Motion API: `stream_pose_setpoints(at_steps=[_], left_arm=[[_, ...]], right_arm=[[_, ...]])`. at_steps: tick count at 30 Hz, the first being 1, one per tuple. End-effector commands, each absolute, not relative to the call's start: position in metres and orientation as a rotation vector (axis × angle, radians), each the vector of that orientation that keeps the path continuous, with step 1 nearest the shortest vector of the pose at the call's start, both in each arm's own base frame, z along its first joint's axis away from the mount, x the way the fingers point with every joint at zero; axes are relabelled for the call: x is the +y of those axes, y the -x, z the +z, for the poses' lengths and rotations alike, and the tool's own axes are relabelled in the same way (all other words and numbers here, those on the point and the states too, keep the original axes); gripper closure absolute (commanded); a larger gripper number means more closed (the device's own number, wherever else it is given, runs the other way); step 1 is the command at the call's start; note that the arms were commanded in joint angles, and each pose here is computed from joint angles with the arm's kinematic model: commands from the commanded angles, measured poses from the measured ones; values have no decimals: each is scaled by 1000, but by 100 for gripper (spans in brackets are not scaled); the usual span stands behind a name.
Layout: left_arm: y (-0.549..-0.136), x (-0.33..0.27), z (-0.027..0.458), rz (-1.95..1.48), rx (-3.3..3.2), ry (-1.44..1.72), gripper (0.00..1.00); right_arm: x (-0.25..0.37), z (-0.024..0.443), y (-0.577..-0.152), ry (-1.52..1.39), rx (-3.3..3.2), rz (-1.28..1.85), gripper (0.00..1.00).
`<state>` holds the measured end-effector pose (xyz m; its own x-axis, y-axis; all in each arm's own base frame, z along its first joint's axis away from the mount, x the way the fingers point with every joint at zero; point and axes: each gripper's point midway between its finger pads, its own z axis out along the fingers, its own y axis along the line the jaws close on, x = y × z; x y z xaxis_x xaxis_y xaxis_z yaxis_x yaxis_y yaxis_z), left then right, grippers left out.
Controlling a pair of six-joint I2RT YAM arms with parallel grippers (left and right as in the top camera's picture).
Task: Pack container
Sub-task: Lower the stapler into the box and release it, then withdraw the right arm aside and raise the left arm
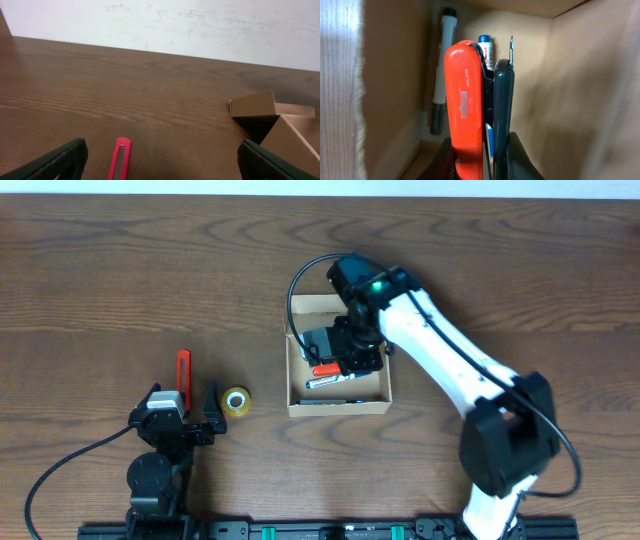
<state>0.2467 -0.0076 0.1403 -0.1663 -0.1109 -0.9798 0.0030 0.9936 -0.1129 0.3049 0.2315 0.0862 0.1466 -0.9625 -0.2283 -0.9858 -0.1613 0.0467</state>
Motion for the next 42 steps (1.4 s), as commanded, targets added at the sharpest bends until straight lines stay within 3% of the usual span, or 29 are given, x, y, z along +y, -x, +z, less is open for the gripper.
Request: stream_pose_setpoints(at_steps=[1,13,21,25,29,36,38,42], left_arm=[[-245,-12,121,-125,1798,68,5],[-245,-12,121,-125,1798,68,5],[-245,-13,121,-126,1797,68,5],[-245,-13,121,-126,1797,68,5],[-245,-12,125,-173,1789,126,5],[-230,-6,169,-180,1827,212,5],[-221,0,190,-146,1880,237,5],[-217,5,243,-102,1963,254,4]], right_arm=[[233,69,-311,2311,1965,346,99],[233,29,-312,2349,2020,390,99],[234,30,-314,2320,2047,386,65],[237,38,-315,2289,2056,375,57],[241,70,-322,2213,2035,333,56],[237,175,-338,1915,1986,220,51],[226,204,-342,1781,2017,192,34],[189,263,-356,1442,2073,151,12]])
